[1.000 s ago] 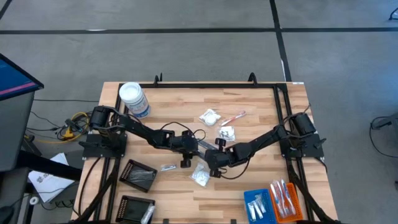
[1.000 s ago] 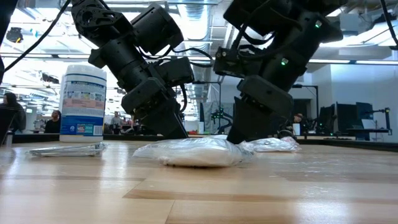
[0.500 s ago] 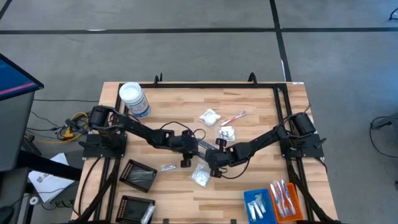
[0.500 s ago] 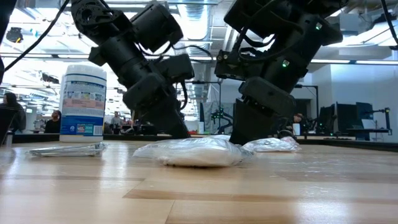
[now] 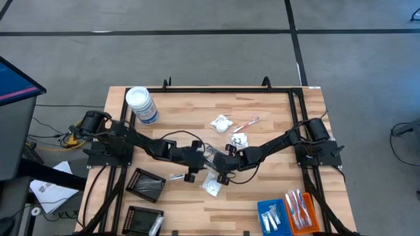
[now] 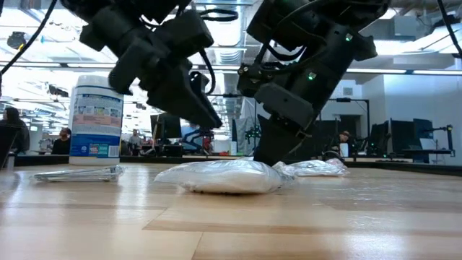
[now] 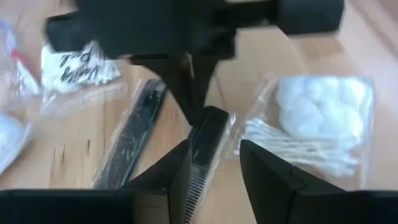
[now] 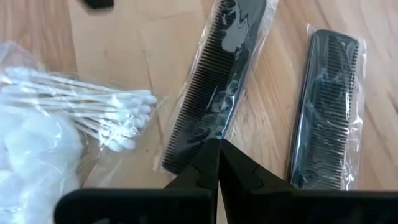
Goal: Pick & Place Travel size toiletries
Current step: Put the black comb into the top black bin
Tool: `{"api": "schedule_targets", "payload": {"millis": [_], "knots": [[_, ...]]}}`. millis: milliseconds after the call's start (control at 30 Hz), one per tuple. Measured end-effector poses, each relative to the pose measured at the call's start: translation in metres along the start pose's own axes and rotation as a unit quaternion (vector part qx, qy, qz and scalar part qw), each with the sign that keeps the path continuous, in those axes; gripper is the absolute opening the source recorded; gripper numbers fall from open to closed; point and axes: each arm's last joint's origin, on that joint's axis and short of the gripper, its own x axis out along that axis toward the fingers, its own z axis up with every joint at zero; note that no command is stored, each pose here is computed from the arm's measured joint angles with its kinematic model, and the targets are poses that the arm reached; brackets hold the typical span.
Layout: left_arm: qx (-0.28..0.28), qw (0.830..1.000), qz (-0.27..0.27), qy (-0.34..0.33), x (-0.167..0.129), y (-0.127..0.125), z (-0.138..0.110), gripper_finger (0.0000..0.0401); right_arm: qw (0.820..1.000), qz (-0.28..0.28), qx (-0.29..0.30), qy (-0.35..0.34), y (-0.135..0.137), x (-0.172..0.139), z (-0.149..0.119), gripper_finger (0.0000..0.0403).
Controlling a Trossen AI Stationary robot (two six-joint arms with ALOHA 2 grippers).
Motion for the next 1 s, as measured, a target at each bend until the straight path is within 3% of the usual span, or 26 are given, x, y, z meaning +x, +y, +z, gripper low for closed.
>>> {"api": "schedule_targets", "payload": {"millis": [267,433,567,1000], "knots": [[0.042,0.997,0.055,0.039,0.013,-0.004,-0.014,0.0166,1.000,0.006,0.020,0.006,-0.004,0.000,0.001,0.0000],[0.054,0.995,0.053,0.072,0.033,-0.005,-0.029,0.0203,0.999,0.014,0.029,0.011,-0.006,0.001,0.002,0.0000],[0.054,0.994,0.057,0.069,0.042,-0.005,-0.025,0.0223,0.999,0.018,0.040,0.017,-0.008,0.002,0.003,0.0000],[0.086,0.991,0.072,0.076,0.042,-0.008,-0.023,0.0216,0.996,0.046,0.073,0.035,-0.021,0.005,0.008,0.0000]]}}
